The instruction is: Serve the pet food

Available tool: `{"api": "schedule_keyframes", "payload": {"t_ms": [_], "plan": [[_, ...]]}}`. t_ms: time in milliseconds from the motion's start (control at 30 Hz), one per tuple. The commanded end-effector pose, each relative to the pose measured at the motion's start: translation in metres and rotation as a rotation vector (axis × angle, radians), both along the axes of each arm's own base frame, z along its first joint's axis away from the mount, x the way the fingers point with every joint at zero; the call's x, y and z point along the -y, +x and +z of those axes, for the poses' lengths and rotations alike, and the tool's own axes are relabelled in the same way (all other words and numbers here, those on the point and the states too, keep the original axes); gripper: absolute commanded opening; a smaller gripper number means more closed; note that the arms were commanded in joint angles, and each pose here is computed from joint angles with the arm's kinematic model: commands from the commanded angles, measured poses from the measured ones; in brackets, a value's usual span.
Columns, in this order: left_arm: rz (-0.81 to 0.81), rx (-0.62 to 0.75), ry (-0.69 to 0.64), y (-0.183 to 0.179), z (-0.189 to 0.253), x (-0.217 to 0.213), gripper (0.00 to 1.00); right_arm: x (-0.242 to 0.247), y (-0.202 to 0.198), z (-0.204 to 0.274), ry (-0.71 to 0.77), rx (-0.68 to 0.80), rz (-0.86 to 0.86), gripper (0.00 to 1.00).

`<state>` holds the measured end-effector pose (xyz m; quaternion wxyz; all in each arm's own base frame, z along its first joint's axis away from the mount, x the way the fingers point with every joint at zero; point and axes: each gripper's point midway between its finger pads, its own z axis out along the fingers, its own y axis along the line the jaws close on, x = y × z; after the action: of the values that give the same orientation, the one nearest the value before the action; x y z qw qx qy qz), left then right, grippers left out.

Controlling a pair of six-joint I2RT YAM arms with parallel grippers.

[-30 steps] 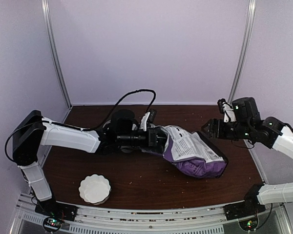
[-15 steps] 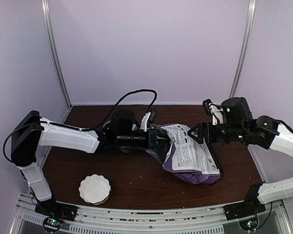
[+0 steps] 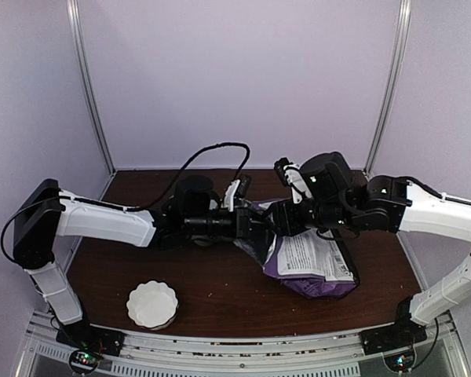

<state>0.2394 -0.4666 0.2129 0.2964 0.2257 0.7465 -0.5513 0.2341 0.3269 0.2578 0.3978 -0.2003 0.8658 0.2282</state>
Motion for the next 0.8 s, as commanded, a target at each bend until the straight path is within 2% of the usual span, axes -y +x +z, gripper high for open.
{"api": "schedule_keyframes", "payload": {"t_ms": [0, 67, 133, 167, 333, 500, 767], "plan": [[-0.008, 0.122, -0.129, -0.003, 0.055, -0.005, 0.00, 0.015, 0.014, -0.002, -0.111, 0.049, -0.107, 0.41], [-0.002, 0.123, -0.128, -0.003, 0.057, -0.008, 0.00, 0.028, 0.021, -0.002, -0.155, 0.064, -0.176, 0.18], [0.003, 0.125, -0.128, -0.004, 0.057, -0.011, 0.00, 0.044, 0.026, 0.005, -0.186, 0.095, -0.244, 0.03], [0.005, 0.126, -0.127, -0.005, 0.057, -0.013, 0.00, 0.051, 0.028, 0.010, -0.188, 0.112, -0.272, 0.00], [0.005, 0.135, -0.142, -0.010, 0.058, -0.021, 0.00, 0.076, 0.032, 0.036, -0.138, 0.167, -0.346, 0.00], [0.025, 0.108, -0.159, -0.010, 0.057, -0.032, 0.00, 0.090, 0.032, 0.040, -0.118, 0.171, -0.364, 0.00], [0.003, 0.044, -0.285, -0.013, 0.079, -0.043, 0.00, 0.097, 0.028, 0.038, -0.069, 0.172, -0.368, 0.00]]}}
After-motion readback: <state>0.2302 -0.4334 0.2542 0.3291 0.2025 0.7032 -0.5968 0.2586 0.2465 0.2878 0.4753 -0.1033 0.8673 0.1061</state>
